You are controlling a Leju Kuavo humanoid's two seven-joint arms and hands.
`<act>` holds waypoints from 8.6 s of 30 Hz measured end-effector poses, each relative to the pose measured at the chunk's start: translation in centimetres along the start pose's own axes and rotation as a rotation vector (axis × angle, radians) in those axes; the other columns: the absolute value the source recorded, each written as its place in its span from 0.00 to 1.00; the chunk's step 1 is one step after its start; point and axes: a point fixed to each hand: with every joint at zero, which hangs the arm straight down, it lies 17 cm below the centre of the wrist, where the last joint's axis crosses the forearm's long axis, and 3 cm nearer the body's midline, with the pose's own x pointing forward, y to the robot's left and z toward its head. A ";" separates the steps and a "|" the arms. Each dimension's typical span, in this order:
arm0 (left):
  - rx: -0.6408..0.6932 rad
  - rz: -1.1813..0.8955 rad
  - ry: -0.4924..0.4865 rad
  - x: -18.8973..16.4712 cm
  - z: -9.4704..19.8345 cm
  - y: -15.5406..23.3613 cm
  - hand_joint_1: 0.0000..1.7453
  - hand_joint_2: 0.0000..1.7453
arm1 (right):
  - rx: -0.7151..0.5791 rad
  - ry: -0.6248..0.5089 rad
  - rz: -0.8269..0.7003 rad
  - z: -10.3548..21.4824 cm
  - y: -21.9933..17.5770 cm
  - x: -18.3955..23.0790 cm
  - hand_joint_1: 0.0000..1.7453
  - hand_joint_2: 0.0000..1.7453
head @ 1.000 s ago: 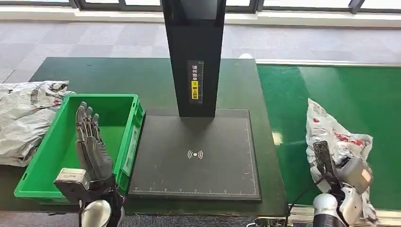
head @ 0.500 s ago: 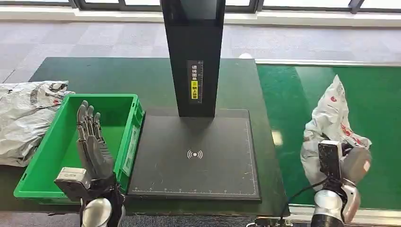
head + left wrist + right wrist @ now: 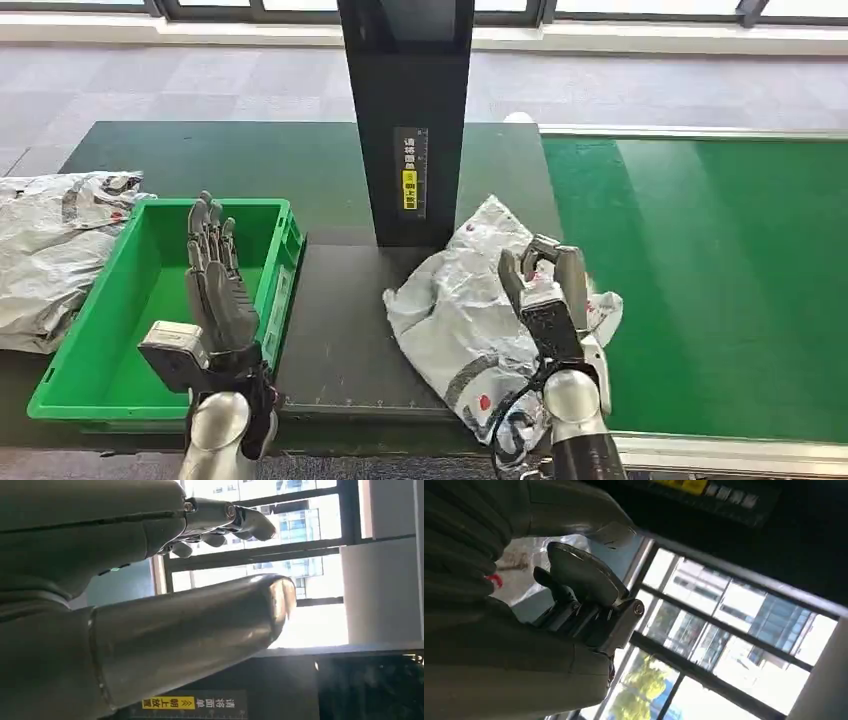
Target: Moved the parcel from conveyor to table for the left to box.
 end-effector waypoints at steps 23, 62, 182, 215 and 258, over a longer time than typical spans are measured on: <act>0.036 0.066 0.015 -2.1 -2.8 -1.3 0.00 0.00 | 0.102 -0.048 -0.380 0.3 7.8 3.4 0.00 1.00; -0.926 -0.631 0.125 -13.9 10.3 -19.4 0.00 1.00 | -0.186 -0.347 -0.257 2.1 -4.8 14.7 0.00 1.00; 0.138 -1.105 0.352 -11.1 -0.7 18.2 0.00 0.00 | -0.121 -0.390 -0.243 2.9 -4.1 16.2 0.00 1.00; 0.397 -1.271 0.308 -6.7 0.1 22.8 0.00 0.00 | -0.117 -0.428 -0.267 1.2 -3.8 17.2 0.00 1.00; -0.254 0.221 -0.112 3.8 2.0 -2.1 0.00 0.00 | -0.265 0.153 0.392 3.8 -13.6 -2.2 0.00 0.00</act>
